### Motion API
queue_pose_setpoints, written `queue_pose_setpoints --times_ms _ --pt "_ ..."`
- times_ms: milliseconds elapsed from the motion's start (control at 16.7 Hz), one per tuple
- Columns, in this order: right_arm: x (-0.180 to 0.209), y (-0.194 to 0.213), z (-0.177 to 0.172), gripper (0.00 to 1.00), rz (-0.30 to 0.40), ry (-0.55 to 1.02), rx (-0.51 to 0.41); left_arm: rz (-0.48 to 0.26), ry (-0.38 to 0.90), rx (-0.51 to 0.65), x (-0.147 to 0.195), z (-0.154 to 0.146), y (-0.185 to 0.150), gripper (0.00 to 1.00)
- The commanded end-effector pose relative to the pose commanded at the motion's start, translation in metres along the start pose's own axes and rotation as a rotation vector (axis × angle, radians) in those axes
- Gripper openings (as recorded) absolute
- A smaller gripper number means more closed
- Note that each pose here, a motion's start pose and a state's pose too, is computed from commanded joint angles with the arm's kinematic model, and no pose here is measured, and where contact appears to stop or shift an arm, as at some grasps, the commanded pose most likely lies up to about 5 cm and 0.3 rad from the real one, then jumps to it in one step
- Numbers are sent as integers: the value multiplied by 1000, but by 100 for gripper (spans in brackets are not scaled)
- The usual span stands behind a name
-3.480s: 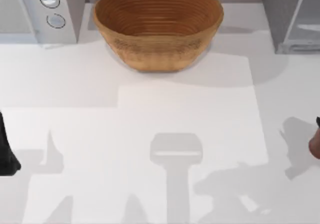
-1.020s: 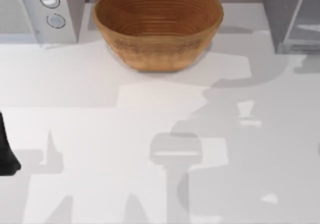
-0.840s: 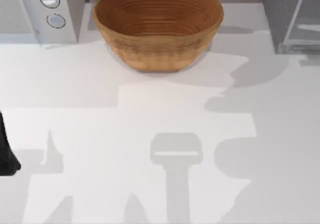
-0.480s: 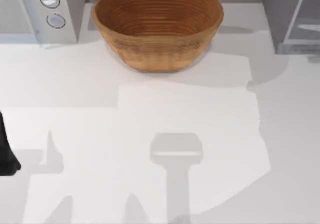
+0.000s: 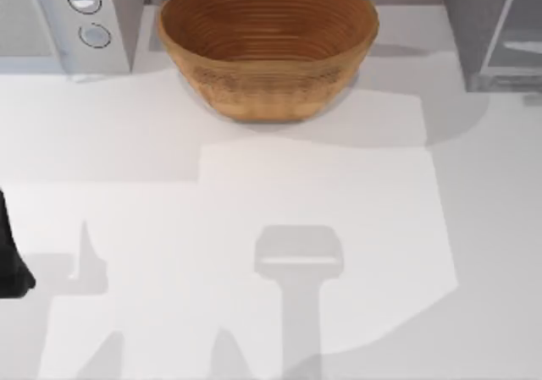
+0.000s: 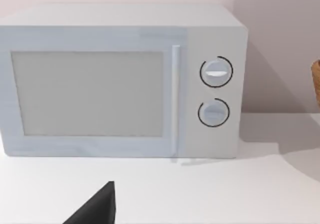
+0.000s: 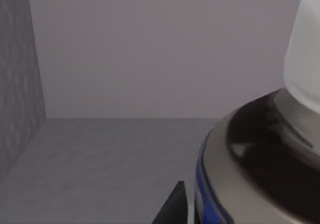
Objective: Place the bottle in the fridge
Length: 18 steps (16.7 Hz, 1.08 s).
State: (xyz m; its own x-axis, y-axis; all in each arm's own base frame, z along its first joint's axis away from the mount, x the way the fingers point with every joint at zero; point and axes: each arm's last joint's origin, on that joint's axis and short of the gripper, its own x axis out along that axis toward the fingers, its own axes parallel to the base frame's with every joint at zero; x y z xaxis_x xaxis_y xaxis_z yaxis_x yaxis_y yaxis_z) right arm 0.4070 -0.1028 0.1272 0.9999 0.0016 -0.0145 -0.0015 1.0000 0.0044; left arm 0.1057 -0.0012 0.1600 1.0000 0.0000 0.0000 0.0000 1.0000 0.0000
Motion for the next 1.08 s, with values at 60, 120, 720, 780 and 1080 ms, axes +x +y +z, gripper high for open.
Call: queue_pose_setpoints --times_ms 60,120,720,780,1080 --pt "4 -1 -1 1 -2 3 0 0 0 0 0 0 0 100" --pt "11 -2 -1 1 -3 4 -1 0 0 0 0 0 0 100" --pt "93 -1 3 1 3 -8 -1 0 0 0 0 0 0 100" --pt "96 0 3 1 3 -7 -1 0 0 0 0 0 0 100" --pt "97 0 3 1 3 -7 -1 0 0 0 0 0 0 100"
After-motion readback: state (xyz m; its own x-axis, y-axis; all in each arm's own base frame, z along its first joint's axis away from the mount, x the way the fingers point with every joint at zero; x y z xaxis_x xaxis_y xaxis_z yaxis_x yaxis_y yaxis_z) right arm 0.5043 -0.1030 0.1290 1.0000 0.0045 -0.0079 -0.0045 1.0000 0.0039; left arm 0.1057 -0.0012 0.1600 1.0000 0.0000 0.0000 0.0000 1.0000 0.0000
